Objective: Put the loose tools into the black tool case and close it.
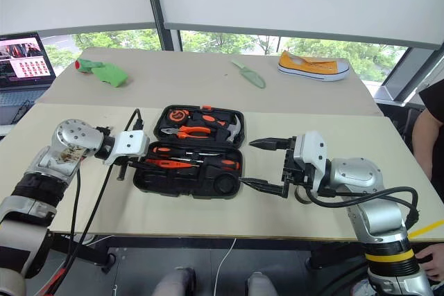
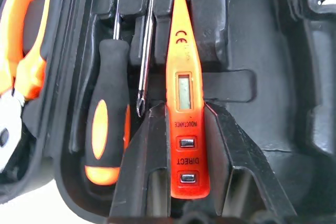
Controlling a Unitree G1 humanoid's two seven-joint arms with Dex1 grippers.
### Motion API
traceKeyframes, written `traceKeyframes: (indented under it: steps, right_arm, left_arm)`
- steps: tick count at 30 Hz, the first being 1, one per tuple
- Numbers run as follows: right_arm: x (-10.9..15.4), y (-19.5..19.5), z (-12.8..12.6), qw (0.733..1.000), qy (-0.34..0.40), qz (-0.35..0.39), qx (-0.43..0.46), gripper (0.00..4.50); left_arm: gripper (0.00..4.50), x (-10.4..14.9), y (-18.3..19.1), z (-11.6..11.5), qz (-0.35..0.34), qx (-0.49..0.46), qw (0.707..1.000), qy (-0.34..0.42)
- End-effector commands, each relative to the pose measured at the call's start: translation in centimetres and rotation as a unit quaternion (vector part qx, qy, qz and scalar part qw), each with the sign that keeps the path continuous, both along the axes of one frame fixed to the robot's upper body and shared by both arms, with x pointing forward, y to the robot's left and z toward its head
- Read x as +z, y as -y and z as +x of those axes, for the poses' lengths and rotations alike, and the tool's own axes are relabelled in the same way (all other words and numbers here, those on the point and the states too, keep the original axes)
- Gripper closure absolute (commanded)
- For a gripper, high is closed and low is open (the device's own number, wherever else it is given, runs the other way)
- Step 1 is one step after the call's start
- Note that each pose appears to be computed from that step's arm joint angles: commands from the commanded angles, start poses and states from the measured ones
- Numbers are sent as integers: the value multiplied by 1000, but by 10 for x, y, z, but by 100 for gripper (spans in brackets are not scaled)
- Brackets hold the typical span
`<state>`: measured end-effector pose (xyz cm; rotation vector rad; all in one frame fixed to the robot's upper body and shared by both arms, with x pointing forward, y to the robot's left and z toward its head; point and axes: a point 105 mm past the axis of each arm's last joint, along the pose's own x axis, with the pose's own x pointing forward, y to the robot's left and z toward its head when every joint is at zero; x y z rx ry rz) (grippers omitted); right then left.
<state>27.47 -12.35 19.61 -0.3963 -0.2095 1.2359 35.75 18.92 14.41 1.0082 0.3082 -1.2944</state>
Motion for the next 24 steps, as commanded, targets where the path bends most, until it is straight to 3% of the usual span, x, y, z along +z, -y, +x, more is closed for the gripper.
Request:
traceKeyframes:
  steps: [1, 12, 17, 18, 19, 24]
  right_arm:
    - [10, 2, -4, 1000, 13, 3, -3, 0]
    - [6, 0, -7, 1000, 1, -5, 7, 0]
    - [6, 0, -7, 1000, 0, -6, 7, 0]
    - [6, 0, -7, 1000, 0, -6, 7, 0]
    - [6, 0, -7, 1000, -1, -5, 7, 0]
    - [3, 0, -7, 1000, -6, -7, 7, 0]
  left_arm:
    - [406, -3, -6, 1, 43, -17, 999, 2]
    - [406, -12, -1, 5, 69, -25, 997, -16]
    - [406, -9, -2, 6, 36, -9, 999, -17]
    - [305, -5, -2, 6, 20, -11, 1000, -11]
    - [287, -1, -2, 6, 0, -11, 1000, -8]
    - [110, 40, 2, 10, -163, -5, 987, 11]
